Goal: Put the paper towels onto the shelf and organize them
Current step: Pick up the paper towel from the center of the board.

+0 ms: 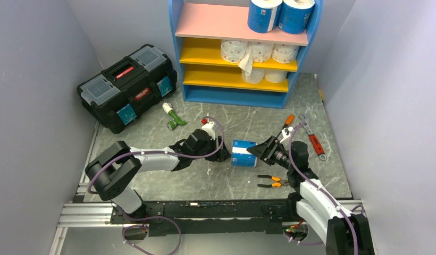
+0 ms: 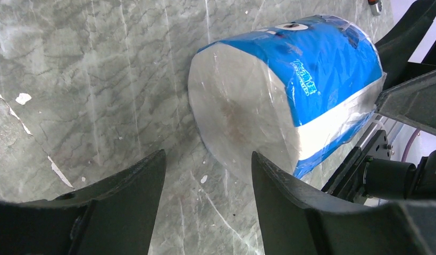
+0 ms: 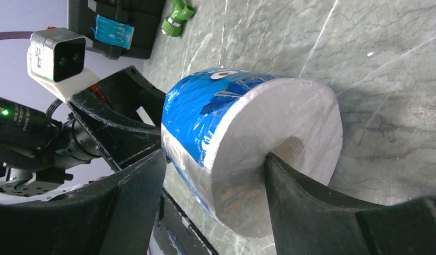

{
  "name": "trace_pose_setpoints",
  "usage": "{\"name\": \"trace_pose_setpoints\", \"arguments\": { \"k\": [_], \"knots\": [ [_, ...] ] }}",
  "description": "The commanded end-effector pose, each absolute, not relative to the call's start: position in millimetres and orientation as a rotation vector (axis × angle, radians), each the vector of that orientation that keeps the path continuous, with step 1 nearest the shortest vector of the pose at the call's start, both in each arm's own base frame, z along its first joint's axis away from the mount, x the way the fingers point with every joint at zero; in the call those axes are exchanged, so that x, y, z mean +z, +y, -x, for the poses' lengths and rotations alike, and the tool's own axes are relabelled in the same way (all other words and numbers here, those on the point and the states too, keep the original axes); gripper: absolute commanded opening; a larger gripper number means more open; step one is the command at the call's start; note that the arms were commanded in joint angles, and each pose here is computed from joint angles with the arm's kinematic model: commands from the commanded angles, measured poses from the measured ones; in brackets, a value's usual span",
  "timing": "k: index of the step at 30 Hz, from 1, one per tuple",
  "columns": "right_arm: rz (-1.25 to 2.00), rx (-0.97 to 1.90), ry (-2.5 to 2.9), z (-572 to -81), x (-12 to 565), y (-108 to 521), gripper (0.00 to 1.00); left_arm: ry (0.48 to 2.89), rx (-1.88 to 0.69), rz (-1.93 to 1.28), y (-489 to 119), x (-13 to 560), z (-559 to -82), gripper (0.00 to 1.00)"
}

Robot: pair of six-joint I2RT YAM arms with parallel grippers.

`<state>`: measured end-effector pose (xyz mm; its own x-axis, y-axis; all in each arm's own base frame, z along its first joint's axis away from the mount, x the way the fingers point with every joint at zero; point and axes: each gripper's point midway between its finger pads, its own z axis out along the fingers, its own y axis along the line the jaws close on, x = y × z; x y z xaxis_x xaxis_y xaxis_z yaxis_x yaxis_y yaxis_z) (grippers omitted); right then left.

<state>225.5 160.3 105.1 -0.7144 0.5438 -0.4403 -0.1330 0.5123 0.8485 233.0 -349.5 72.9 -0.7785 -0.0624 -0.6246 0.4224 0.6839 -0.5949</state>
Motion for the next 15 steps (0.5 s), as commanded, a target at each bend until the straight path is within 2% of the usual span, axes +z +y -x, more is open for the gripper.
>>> {"name": "trace_pose_setpoints", "arguments": {
  "k": [1, 8, 15],
  "knots": [
    [-0.24, 1.376, 1.946, -222, 134, 174, 0.66, 2.193, -1.104, -0.3, -370, 95, -233, 0.66],
    [-0.177, 1.325, 1.921, -228, 157, 173, 0.37, 2.169, -1.088, -0.285, -362, 104, -232, 0.66],
    [-0.106, 1.027, 2.038, -242, 183, 156, 0.28, 2.112, -1.015, -0.206, -329, 123, -236, 0.69]
  ]
}}
